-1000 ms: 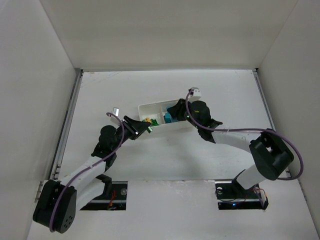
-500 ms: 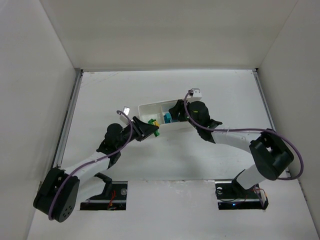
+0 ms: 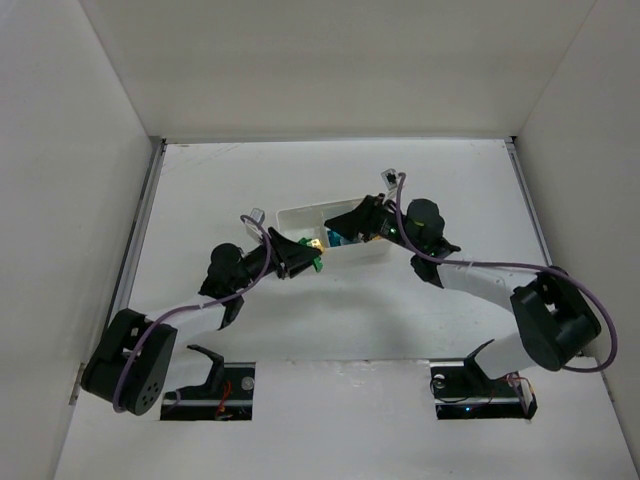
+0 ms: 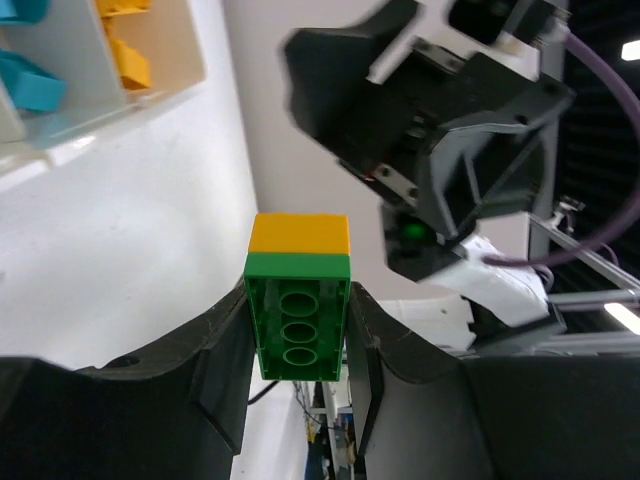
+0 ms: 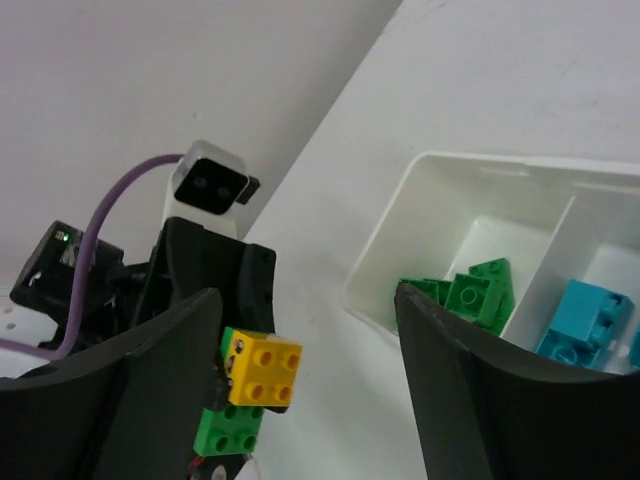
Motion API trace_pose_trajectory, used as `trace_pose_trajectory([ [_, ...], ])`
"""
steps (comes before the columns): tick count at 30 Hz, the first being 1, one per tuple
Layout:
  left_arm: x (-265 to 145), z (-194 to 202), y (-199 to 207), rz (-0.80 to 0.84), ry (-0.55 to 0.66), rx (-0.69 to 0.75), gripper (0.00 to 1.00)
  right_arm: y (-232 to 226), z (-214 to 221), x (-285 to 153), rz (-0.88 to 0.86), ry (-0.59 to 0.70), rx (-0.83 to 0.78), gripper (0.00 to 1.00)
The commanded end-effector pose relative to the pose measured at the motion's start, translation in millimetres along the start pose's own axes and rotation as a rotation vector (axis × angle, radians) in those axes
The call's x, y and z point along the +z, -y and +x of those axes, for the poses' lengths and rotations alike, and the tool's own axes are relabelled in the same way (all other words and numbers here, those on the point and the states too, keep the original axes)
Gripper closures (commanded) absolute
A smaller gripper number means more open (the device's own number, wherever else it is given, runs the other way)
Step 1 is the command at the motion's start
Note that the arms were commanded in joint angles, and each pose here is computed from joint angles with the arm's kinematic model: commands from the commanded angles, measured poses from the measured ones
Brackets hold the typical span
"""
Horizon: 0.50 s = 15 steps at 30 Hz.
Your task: Sort the legos into containers by color
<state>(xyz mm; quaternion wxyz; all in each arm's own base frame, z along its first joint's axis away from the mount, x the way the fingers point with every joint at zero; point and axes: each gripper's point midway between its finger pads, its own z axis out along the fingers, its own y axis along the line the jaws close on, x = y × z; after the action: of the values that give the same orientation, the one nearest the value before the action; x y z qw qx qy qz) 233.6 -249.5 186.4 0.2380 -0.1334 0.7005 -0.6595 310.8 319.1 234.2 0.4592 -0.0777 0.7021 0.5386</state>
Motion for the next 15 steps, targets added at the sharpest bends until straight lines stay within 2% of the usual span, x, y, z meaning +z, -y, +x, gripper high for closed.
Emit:
trace_pose_trajectory([
  [1,-12.4,3.0,47.3,0.184,-0.011,0.080,0.82,-30.5,7.1,-0.5,-0.187,-0.072,0.067,0.21],
  [4,-13.2,5.8,54.0,0.206,-0.018,0.089,0.82,-37.3,15.4,3.1,-0.248,-0.110,0.120,0.18],
  [9,-12.1,8.2,58.7,0.220,-0.027,0.099,0.82,-46.8,20.2,3.3,-0.328,-0.138,0.182,0.23],
  [15,-8.0,7.7,49.6,0.196,-0.028,0.082,0.82,-50.3,14.8,-0.7,-0.386,-0.113,0.225,0.23],
])
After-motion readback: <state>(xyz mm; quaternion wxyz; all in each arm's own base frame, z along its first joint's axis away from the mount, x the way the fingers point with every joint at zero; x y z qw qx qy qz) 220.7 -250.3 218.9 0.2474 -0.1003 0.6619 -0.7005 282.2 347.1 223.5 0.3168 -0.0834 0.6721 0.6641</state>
